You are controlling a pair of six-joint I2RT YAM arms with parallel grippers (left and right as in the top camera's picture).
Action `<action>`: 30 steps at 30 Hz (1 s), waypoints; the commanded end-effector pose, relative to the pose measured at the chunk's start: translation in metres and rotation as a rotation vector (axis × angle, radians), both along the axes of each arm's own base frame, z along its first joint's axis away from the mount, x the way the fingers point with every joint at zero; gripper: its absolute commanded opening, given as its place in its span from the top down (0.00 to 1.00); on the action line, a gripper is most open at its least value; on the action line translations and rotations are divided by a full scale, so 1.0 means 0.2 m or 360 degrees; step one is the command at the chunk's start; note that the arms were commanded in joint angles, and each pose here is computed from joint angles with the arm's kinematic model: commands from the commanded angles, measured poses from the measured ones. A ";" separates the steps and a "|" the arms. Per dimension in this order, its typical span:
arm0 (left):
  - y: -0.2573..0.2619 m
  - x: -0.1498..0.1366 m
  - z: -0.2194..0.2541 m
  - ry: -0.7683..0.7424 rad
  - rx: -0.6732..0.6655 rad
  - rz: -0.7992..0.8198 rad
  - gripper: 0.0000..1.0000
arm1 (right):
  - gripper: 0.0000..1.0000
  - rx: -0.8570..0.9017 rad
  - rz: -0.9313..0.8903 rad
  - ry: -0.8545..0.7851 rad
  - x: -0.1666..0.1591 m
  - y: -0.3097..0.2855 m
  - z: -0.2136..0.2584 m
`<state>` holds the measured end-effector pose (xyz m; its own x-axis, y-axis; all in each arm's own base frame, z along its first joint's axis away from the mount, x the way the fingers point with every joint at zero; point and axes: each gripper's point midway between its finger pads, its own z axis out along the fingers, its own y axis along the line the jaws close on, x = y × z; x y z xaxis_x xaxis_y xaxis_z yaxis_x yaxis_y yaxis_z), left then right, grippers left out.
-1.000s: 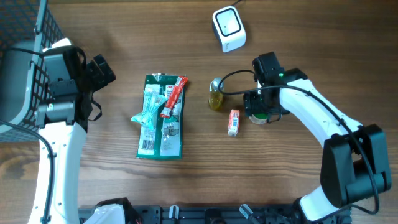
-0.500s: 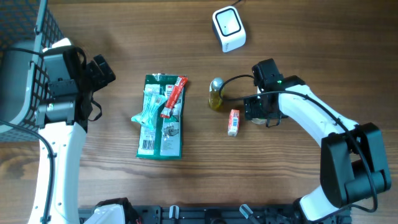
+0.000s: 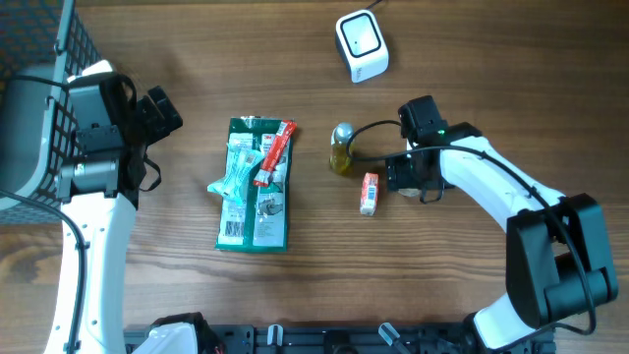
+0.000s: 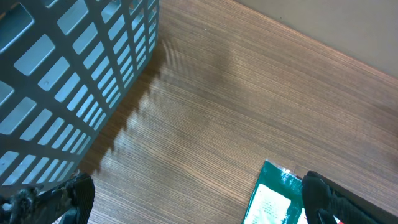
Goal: Scan the item barcode
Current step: 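Close the right gripper on the jar and lift it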
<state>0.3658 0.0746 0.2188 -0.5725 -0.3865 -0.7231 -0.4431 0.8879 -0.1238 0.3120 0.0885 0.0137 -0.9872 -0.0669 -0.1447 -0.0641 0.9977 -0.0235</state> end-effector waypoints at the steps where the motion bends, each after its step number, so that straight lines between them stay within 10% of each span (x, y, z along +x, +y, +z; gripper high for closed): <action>1: 0.02 0.01 0.01 -0.0005 0.0025 0.0008 0.00 | 0.18 -0.0035 -0.0025 0.0009 0.00 -0.03 -0.03; 20: 0.02 0.01 0.01 -0.0005 0.0025 0.0008 0.00 | 0.22 -0.0014 -0.0025 -0.0057 0.05 -0.01 -0.03; 30: 0.02 0.01 0.01 -0.0005 0.0025 0.0008 0.00 | 0.42 0.0050 -0.0152 -0.0007 0.04 -0.08 0.07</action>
<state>0.3657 0.0746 0.2188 -0.5728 -0.3865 -0.7228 -0.4431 0.8879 -0.1236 0.3156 0.0847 0.0148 -0.9872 -0.0408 -0.1539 -0.0379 0.9990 -0.0217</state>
